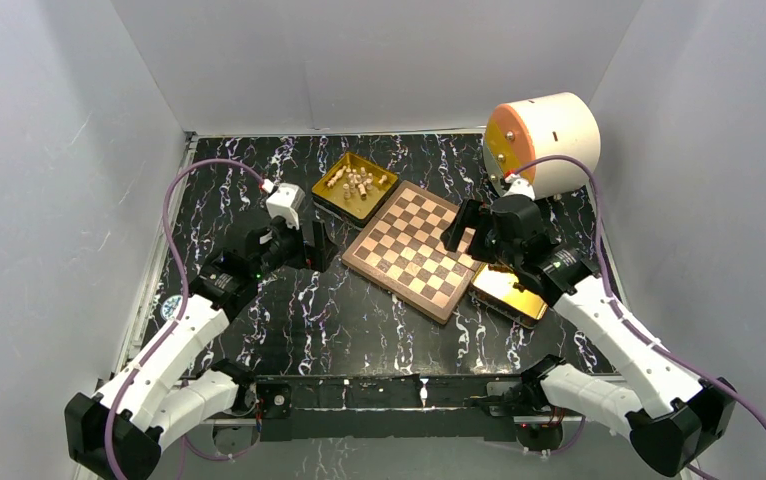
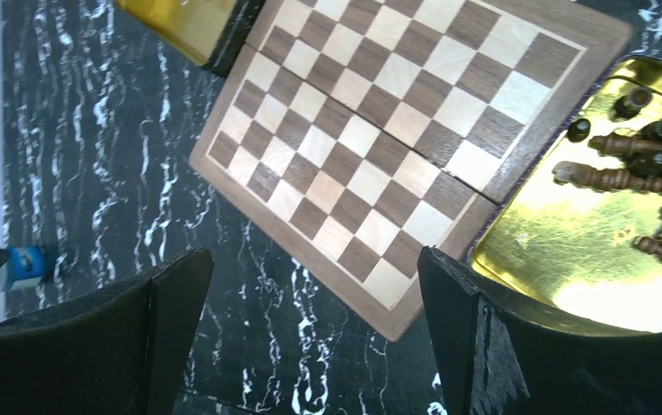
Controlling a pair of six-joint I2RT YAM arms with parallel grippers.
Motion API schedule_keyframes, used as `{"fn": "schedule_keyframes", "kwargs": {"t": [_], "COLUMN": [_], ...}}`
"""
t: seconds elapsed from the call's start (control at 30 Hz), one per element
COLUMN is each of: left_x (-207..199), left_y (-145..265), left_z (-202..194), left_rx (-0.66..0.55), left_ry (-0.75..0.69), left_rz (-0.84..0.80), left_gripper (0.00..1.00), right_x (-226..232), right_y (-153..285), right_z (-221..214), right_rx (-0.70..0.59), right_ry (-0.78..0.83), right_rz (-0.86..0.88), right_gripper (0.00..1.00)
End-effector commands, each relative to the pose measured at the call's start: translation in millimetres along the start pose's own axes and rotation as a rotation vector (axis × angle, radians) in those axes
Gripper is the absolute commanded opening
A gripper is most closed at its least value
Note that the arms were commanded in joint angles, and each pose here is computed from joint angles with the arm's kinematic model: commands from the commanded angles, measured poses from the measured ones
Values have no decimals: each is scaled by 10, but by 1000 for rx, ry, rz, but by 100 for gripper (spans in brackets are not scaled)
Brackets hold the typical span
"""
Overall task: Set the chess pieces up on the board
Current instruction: Pick up the chess piece from the storage box.
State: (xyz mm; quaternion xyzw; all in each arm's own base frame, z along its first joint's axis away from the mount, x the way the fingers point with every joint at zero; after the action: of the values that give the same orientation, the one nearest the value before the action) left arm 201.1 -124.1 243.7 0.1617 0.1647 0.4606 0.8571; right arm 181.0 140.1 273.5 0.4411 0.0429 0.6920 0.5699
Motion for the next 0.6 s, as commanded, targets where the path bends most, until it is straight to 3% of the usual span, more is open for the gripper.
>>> {"fn": "schedule_keyframes", "kwargs": {"t": [0.0,0.23,0.4,0.57], "left_x": [40,92,24,-8], "left_y": [29,99,97,84], "left_z": [-6,-2,-2,-23], "left_rx": [-44,-59,-64,-55], "left_ry": [-33,-47,-55,-66], "left_rz": [41,108,51,36], "left_gripper": [95,95,95,95], "right_x": [-14,-251,-438,-768], "right_y": [-47,-354,-564,-676], "right_z": [148,223,305,408], "right_rx": [-97,-55,-34,-17], "right_ry": [35,162,160,80], "right_rz": [-74,-422,-508,-581], "right_gripper": [99,92,65,46]}}
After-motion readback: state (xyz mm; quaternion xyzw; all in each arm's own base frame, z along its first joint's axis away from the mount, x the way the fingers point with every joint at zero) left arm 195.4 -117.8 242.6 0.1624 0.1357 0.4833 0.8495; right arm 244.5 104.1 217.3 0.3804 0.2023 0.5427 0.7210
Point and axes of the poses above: each gripper's point midway between its finger pads, its own y axis back along the fingers, its own x axis along the line the jaws close on, z = x × y, the point moved 9 cm from there along y, back along the fingers, and after that the axes turned 9 degrees about -y, right-handed, at the moved point
